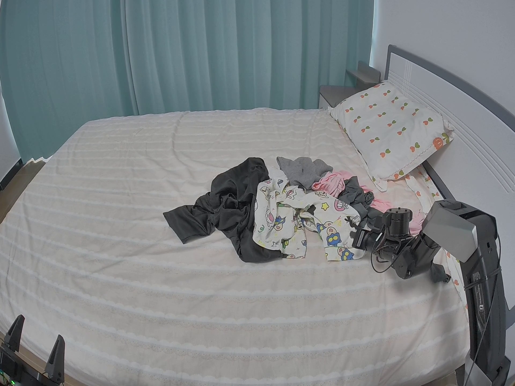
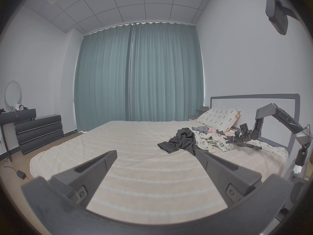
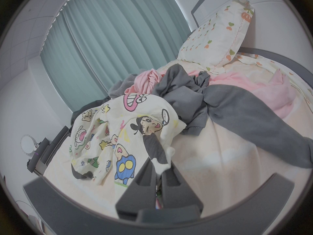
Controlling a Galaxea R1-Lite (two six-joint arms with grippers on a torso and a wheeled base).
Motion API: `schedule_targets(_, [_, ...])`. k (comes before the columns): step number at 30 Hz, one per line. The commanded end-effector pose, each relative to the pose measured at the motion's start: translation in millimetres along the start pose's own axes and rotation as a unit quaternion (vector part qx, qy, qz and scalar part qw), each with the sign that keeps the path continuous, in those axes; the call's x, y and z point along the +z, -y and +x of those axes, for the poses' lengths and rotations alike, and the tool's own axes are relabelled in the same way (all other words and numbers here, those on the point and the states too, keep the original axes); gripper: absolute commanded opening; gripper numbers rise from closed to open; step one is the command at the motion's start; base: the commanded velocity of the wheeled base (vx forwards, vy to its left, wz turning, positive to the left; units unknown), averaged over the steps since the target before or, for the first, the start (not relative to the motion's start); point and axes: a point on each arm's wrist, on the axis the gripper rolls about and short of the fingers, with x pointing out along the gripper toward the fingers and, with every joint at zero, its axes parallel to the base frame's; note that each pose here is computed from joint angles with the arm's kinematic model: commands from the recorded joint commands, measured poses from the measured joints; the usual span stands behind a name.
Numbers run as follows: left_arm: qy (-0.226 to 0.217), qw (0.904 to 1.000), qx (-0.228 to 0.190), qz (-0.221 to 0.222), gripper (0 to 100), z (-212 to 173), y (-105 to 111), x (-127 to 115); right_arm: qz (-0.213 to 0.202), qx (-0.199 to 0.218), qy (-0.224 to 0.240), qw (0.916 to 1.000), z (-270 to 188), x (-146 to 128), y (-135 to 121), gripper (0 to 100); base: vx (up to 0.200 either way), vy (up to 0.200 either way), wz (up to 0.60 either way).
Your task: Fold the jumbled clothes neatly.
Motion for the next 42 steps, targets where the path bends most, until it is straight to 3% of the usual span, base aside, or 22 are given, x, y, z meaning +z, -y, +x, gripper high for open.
schedule_targets(1, [-0.001,1.0000,0.000,0.001,100,0.1,0.0,-5.2,0.000,0.043,-0.007,0.9990,-32.9,-1.1,-12.6,0,0.000,0.000,0.00])
schedule_targets(6, [-0.001,1.0000,0.000,0.002,100,0.1,0.0,-5.4,0.013,0.101,-0.044,0.9938,-69.6,-10.5,-21.9,0,0.000,0.000,0.00])
schedule_targets(11, [-0.001,1.0000,0.000,0.002,100,0.1,0.0,-5.4,0.027,0.126,-0.042,0.9908,-90.3,-12.7,-26.1,0,0.000,0.000,0.00])
schedule_targets(20, [-0.001,1.0000,0.000,0.002,100,0.1,0.0,-5.2,0.051,0.200,-0.060,0.9767,-132.8,-14.4,-45.4,0,0.000,0.000,0.00])
schedule_targets(23, [-0.001,1.0000,-0.001,0.004,100,0.1,0.1,-5.2,0.065,0.240,-0.062,0.9665,-150.8,-13.2,-62.4,0,0.000,0.000,0.00])
schedule_targets(31, [-0.001,1.0000,-0.004,0.003,100,0.1,0.2,-5.2,0.084,0.297,-0.064,0.9489,-180.4,4.5,-93.5,0,0.000,0.000,0.00])
schedule_targets(33, [-0.001,0.9998,-0.018,0.005,100,0.1,0.8,-5.2,0.092,0.325,-0.057,0.9396,-195.0,14.6,-110.2,0,0.000,0.000,0.00])
schedule_targets(37, [-0.001,0.9998,-0.020,0.003,100,0.1,0.9,-5.2,0.098,0.348,-0.051,0.9309,-207.4,22.2,-124.5,0,0.000,0.000,0.00])
schedule_targets(39, [0.019,0.9996,-0.021,-0.008,100,-2.2,0.9,5.0,0.098,0.353,-0.053,0.9289,-210.1,22.0,-127.8,0,0.000,0.000,0.00])
schedule_targets(40, [0.078,0.9949,-0.029,-0.057,100,-9.9,0.4,51.1,0.097,0.358,-0.054,0.9271,-211.9,22.0,-130.7,0,0.000,0.000,0.00])
schedule_targets(41, [0.096,0.9906,-0.035,-0.091,100,-11.1,0.2,76.2,0.095,0.361,-0.054,0.9260,-212.9,22.1,-132.7,0,0.000,0.000,0.00])
schedule_targets(42, [0.100,0.9895,-0.036,-0.098,100,-11.2,0.2,80.9,0.095,0.362,-0.054,0.9258,-213.4,21.9,-133.1,0,0.000,0.000,0.00])
